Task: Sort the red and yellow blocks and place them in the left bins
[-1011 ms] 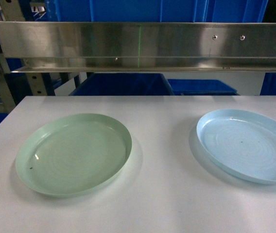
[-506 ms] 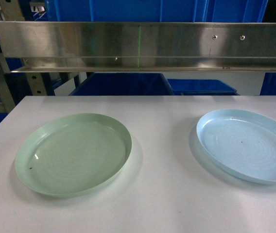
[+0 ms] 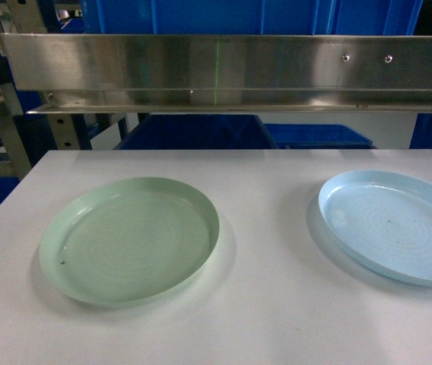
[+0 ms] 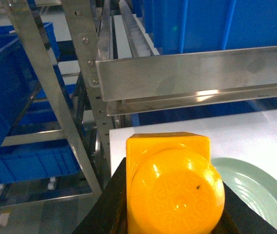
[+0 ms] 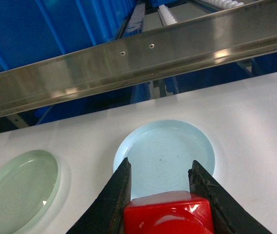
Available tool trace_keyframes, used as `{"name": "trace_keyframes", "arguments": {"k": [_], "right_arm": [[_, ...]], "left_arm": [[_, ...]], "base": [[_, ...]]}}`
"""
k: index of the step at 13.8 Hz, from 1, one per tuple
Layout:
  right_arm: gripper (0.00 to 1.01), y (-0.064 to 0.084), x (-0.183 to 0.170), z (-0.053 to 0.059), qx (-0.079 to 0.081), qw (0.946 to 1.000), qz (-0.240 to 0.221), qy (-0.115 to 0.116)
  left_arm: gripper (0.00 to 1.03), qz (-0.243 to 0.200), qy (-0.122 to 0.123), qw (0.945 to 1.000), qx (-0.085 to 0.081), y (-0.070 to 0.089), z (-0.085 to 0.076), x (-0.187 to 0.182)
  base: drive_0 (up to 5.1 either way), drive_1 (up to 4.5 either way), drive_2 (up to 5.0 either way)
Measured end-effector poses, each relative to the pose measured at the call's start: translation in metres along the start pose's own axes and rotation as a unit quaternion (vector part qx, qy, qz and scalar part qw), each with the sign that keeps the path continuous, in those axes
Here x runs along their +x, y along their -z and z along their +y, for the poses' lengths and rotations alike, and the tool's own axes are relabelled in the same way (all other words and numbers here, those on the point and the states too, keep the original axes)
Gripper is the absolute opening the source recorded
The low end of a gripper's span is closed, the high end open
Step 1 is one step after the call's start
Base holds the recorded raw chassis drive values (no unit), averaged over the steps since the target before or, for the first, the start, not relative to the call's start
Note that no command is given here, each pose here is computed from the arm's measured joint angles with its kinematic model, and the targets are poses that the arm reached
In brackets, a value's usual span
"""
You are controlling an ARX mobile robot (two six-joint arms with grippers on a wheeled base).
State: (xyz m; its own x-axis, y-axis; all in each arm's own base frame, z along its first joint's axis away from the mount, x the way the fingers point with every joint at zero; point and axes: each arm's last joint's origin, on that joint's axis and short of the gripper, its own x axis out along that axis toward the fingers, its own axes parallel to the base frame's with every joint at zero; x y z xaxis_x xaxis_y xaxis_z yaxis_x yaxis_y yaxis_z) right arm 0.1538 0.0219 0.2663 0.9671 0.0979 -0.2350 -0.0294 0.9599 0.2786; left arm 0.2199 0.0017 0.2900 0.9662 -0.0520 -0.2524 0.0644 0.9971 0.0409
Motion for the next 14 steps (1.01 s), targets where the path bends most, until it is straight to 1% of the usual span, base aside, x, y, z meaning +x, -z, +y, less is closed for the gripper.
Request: {"name": "trace_keyframes", "arguments": {"k": [14], "right_arm": [[0.29,0.0001,0.0000,0.0001,0.000,1.0000,0.000,-0.002]], "left_arm": [[0.27,0.001,-0.003,1.0000,0.000,0.0001,0.0006,0.0000]], "base": [[-4.7,1.22,3.6]]}}
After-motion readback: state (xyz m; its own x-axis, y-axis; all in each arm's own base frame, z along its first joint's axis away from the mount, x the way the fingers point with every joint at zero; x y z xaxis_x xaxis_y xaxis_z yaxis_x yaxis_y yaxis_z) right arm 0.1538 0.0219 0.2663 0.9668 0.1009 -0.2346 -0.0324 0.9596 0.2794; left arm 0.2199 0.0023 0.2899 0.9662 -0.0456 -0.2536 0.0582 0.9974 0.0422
